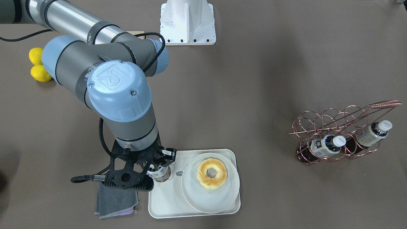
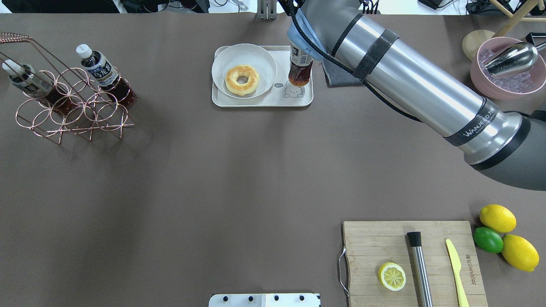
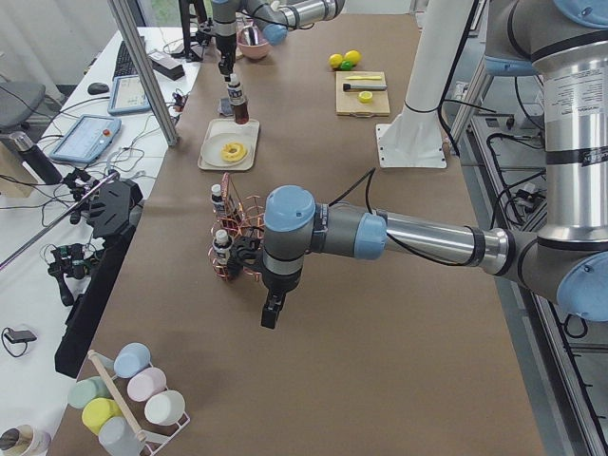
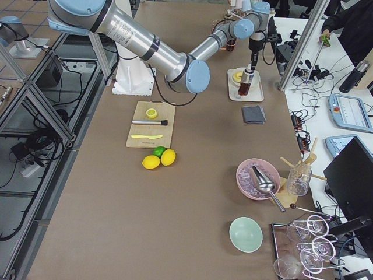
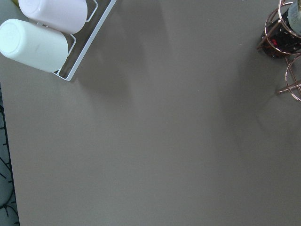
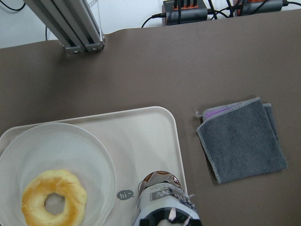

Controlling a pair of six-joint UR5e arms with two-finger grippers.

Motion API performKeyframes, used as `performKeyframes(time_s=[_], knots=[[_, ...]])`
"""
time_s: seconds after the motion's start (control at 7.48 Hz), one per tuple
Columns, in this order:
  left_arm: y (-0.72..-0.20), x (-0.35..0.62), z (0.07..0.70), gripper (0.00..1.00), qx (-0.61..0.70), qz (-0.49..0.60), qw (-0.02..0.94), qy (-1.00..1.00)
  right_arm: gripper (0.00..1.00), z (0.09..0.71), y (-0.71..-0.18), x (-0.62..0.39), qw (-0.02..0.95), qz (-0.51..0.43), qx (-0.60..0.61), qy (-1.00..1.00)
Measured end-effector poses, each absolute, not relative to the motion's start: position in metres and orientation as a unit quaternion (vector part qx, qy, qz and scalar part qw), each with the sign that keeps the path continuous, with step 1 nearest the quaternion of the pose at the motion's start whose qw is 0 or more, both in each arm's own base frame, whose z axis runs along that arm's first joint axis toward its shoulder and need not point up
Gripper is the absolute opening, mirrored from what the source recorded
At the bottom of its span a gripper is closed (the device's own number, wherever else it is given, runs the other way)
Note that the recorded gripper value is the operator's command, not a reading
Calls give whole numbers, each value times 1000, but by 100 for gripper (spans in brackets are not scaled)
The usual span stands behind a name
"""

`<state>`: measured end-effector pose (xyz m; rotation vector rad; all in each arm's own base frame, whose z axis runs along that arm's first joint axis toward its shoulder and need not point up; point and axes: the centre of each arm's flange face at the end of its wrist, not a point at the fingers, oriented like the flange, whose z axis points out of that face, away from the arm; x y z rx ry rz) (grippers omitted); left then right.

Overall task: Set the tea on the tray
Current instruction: 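Lift the bottle with the right gripper onto the white tray beside the bowl, then open the right gripper and release the bottle on the tray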

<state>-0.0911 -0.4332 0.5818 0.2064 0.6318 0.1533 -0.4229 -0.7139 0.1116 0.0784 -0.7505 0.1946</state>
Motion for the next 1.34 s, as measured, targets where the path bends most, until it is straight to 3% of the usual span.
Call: performKeyframes(time_s=[1.2,1.34], knots=[[-439,-91,580,98,104,77,942,309,0,128,-719,-440,923,92,44,-371],[-439,-91,579,98,104,77,942,309,59,130,-719,-440,924,91,46,-370]])
